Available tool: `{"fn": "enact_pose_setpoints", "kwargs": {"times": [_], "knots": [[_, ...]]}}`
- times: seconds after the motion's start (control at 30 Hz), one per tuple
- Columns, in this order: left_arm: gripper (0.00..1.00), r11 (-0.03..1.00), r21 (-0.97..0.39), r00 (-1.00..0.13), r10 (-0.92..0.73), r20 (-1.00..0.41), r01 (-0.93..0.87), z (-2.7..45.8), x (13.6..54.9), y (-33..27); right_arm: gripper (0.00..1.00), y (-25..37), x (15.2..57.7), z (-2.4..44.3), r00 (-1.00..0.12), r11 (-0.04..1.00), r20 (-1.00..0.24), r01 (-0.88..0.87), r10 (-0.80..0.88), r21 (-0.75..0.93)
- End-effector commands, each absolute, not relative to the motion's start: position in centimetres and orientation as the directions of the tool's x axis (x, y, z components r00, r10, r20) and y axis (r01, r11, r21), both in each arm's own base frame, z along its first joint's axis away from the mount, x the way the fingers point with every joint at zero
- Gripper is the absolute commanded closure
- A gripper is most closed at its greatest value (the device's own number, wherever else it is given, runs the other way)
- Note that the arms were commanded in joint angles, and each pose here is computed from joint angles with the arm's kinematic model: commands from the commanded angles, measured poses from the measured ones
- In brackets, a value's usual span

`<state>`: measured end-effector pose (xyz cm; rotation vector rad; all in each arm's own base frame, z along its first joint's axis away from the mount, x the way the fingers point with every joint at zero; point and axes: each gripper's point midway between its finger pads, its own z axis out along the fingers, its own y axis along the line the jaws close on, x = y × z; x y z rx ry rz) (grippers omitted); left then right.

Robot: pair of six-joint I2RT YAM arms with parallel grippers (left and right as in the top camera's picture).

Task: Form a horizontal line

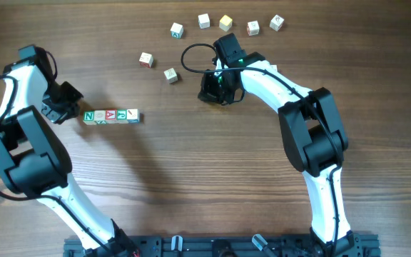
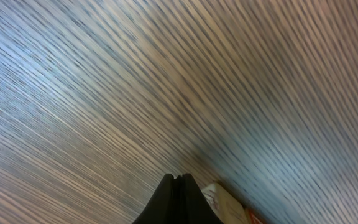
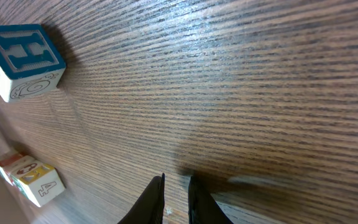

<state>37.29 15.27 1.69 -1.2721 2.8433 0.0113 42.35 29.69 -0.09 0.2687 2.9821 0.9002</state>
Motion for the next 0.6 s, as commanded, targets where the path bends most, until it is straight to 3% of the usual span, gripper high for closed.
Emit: {"fn": "enact_pose_setpoints", "kwargs": {"times": [0.0,0.57], "knots": [[0.96,0.674,-0.017,-0.674,-0.739,-0.01,-0.738,1.67,37.56,14.18,0.84,27.3,40.83,-5.45,-0.972,0.871,0.097,0.236,0.215,0.431],[0.96,0.677,-0.008,-0.677,-0.736,0.01,-0.736,1.67,37.12,13.84,0.84,27.31,40.84,-5.45,-0.972,0.871,0.097,0.236,0.215,0.431]]}}
